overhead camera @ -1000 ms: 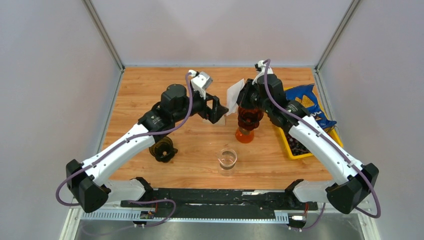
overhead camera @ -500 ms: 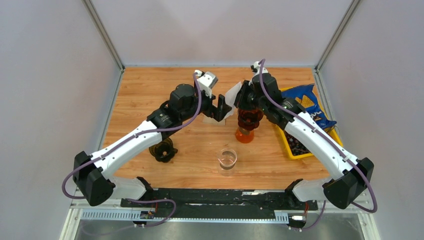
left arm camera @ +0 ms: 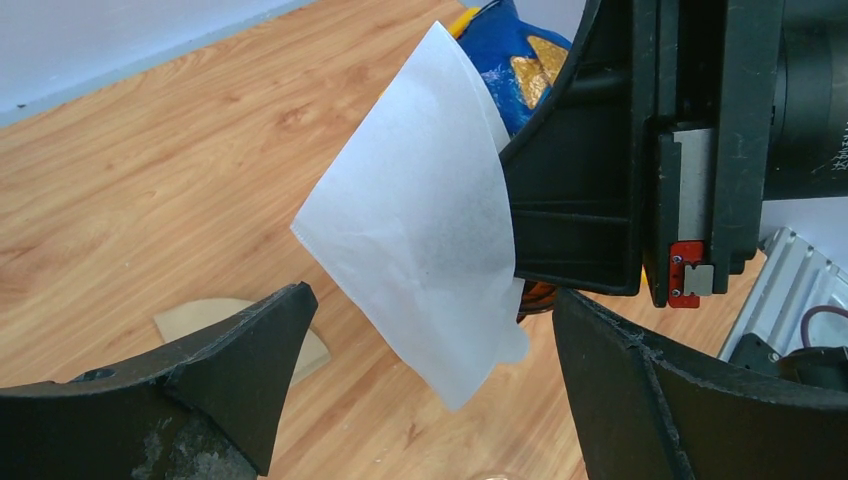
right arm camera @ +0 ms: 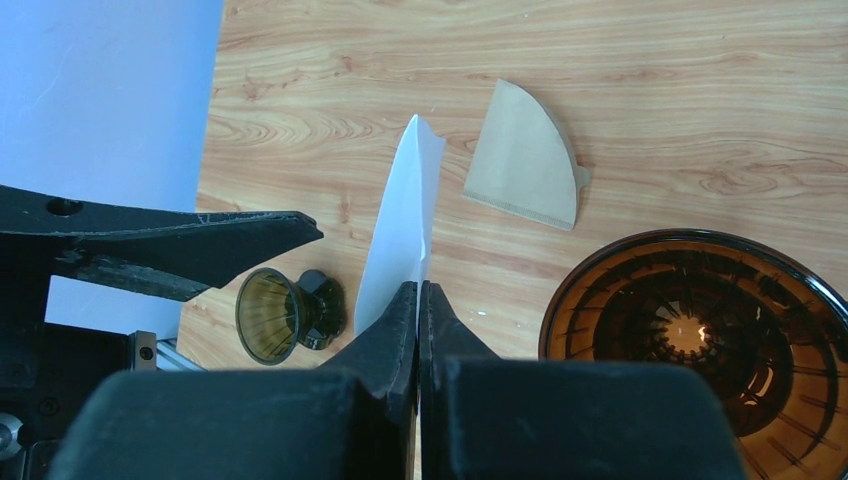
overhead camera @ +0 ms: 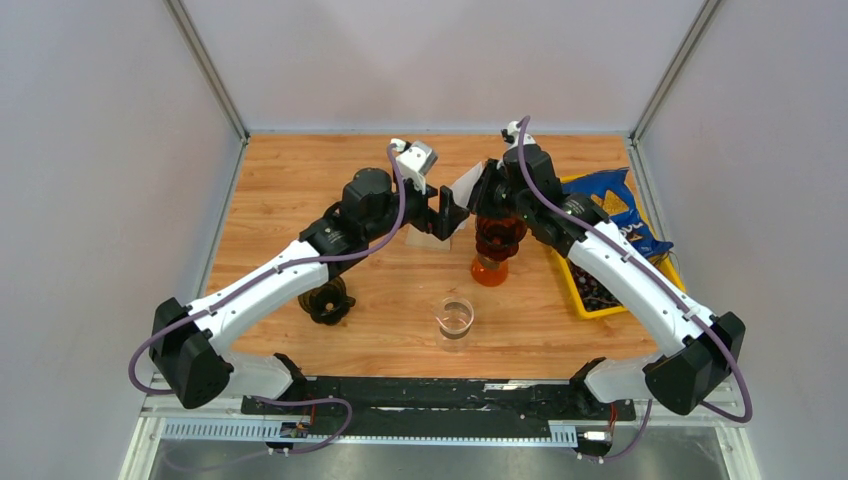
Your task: Place the coffee filter in the dripper
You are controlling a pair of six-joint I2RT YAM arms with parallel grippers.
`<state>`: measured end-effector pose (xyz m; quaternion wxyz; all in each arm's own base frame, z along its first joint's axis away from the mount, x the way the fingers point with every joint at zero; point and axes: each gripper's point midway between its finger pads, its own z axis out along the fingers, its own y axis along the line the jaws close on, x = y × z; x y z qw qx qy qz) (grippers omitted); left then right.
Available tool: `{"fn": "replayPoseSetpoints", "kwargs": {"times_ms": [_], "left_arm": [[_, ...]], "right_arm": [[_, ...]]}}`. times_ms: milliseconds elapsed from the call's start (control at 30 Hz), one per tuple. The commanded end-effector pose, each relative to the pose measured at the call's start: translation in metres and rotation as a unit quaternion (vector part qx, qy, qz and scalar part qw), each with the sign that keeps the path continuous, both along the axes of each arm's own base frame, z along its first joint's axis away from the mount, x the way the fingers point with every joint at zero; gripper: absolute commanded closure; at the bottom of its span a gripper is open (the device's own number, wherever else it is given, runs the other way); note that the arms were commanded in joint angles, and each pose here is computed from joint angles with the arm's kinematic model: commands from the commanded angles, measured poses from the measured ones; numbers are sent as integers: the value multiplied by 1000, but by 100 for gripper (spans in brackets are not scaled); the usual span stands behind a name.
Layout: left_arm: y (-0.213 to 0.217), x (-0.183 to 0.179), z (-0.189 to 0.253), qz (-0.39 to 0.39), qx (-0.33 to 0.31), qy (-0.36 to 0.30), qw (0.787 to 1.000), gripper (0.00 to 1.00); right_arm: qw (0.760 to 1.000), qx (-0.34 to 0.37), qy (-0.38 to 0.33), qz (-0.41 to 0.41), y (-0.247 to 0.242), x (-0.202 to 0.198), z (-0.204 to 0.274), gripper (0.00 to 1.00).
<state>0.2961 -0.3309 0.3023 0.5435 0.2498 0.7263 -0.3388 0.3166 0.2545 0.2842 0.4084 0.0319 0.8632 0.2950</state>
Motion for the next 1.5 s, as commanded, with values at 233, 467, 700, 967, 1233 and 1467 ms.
{"fn": "replayPoseSetpoints", "kwargs": {"times_ms": [233,467,700,967,1233,1467], "left_arm": [[8,24,18,69,-16,-31,997,0],[25,32,21,123,-20,-27,992,0],[33,30,23,143,-47,-26,988,0],[31,42,17,163,-30,-16,986,0],[26,48,10,168,-16,-12,986,0],[31,55,4,200,18,-24,979,10]], "right_arm": [[998,32,-19,42,18,-5,21,100],[998,-3,-41,57,12,-4,16,100],[995,-27,-63,68,7,-5,17,100],[990,-48,-90,93,17,-9,20,100],[990,-58,-96,81,16,-6,19,100],[990,-66,-101,70,11,-6,18,100]]}}
